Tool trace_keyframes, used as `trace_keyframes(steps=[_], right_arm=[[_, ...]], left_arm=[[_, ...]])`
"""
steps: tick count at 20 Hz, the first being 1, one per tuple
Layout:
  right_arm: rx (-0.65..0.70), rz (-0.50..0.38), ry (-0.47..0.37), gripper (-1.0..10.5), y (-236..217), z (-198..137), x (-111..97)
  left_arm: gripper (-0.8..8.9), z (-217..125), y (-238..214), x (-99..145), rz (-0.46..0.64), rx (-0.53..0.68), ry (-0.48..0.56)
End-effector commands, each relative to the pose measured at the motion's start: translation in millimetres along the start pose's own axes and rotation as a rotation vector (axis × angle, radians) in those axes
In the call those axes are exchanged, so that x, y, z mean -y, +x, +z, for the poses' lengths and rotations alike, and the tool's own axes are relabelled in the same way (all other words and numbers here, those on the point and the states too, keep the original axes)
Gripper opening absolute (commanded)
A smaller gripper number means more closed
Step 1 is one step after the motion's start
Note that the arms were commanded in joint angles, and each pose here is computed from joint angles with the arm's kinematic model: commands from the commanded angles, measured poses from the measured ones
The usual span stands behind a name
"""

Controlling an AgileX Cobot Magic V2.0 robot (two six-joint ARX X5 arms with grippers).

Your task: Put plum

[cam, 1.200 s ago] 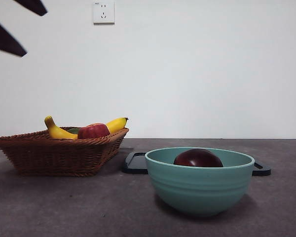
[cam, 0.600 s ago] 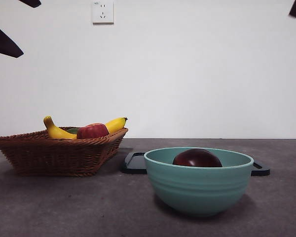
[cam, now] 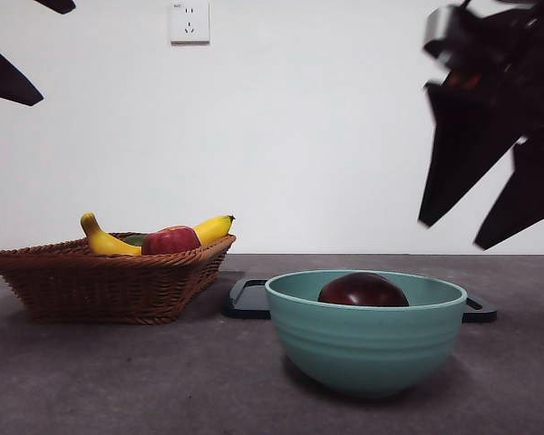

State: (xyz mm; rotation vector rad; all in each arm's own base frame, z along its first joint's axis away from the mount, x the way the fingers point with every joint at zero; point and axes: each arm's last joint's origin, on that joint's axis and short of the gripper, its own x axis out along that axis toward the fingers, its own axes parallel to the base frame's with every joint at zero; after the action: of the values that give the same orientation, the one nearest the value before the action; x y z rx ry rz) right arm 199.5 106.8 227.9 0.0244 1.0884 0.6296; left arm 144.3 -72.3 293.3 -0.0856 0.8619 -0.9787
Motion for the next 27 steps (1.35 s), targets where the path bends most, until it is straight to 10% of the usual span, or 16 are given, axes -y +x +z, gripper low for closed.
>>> trace_keyframes(steps=[1, 12, 27], right_arm=[[-0.017, -0.016, 0.007, 2.9, 14.5, 4.3, -3.8], [-0.08, -0.047, -0.005, 0.1, 60.7, 8.7, -4.2], [0.149, -0.089, 0.052, 0.1, 20.7, 75.1, 5.9]], left_arm=[[3.74, 2.7, -0.4, 0.9, -0.011, 0.008, 0.011], [3.73, 2.7, -0.4, 0.9, -0.011, 0.008, 0.011], [3.74, 4.2, -0.4, 0.8, -0.009, 0.021, 0.021]])
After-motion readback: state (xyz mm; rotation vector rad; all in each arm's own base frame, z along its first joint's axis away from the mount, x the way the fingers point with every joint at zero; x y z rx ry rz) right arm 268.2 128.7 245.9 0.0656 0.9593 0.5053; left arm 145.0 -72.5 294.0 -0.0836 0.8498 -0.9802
